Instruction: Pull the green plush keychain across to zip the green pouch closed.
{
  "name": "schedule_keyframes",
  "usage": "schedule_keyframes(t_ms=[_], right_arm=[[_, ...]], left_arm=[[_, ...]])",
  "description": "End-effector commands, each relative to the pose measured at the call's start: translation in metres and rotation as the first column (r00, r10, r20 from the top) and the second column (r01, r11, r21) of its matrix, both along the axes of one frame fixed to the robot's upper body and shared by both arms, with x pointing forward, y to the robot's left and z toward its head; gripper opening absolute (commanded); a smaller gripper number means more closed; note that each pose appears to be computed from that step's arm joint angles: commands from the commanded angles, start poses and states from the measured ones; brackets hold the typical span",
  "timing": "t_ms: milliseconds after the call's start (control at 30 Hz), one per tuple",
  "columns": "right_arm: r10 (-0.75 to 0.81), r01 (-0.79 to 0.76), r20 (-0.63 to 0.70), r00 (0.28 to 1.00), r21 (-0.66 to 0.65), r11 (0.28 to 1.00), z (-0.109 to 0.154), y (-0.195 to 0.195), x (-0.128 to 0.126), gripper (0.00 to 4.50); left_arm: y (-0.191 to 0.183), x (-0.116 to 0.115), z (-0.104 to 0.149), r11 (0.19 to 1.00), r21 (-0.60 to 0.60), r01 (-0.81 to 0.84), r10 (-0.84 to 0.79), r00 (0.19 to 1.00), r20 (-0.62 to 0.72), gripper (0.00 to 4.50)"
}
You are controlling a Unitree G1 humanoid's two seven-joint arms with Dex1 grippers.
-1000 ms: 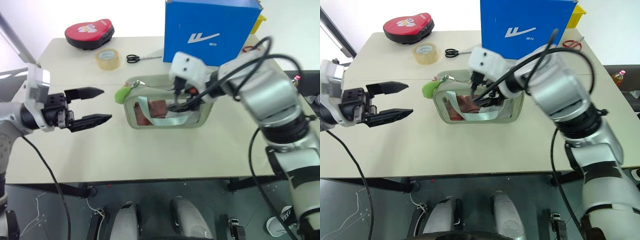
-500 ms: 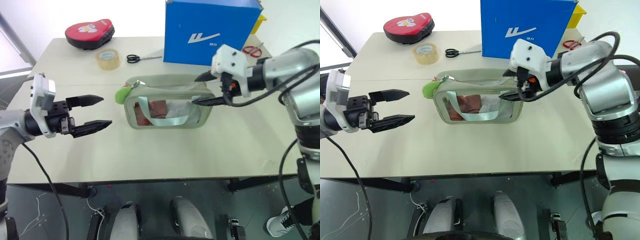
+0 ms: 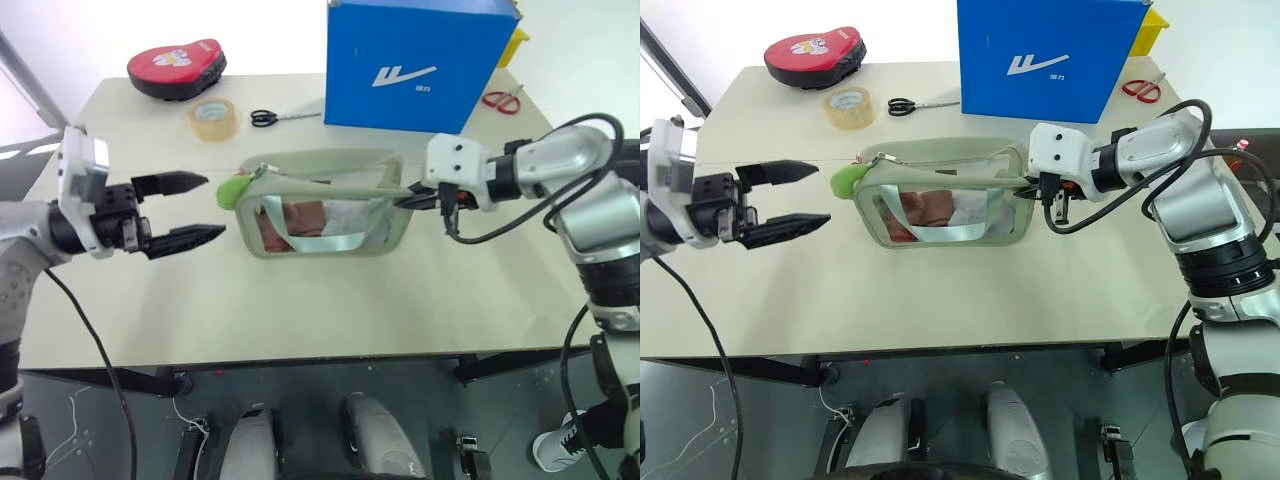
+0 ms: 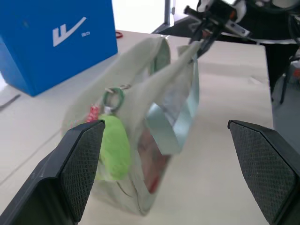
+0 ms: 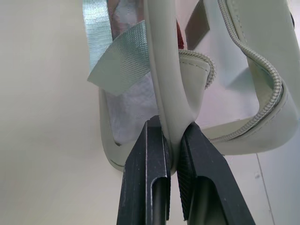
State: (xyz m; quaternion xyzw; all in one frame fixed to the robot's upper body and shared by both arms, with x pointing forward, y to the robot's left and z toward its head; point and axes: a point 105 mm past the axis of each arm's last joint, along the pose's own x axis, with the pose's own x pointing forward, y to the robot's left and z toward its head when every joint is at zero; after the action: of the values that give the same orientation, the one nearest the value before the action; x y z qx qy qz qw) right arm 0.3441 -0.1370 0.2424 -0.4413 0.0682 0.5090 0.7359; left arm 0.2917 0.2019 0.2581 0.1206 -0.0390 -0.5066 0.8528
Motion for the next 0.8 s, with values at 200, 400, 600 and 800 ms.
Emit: schedule_keyframes(t_ms=[200,400,600,800], right_arm=[[0.007,-0.008,0.065,0.998,0.003,1.0,0.011,0.003,0.002,0.09],[-0.02,0.019,0.07,0.997,0.014,1.0,0.013,0.002,0.004,0.0],[-0.037,0.035,0.066,0.997,0.025,0.999,0.013,0.002,0.004,0.0],[-0.051,0.05,0.066,0.997,0.024,0.998,0.011,0.002,0.005,0.0]], left_arm=[[0.004,0.038,-0.012,0.99,0.123,-0.076,0.068,0.996,0.064,4.5],[-0.006,0.058,-0.013,0.991,0.113,-0.078,0.072,0.996,0.057,3.72],[-0.013,0.051,0.0,0.993,0.121,-0.019,0.009,0.996,0.085,0.76],[-0.009,0.045,0.009,0.993,0.119,0.002,-0.014,0.995,0.094,0.04]])
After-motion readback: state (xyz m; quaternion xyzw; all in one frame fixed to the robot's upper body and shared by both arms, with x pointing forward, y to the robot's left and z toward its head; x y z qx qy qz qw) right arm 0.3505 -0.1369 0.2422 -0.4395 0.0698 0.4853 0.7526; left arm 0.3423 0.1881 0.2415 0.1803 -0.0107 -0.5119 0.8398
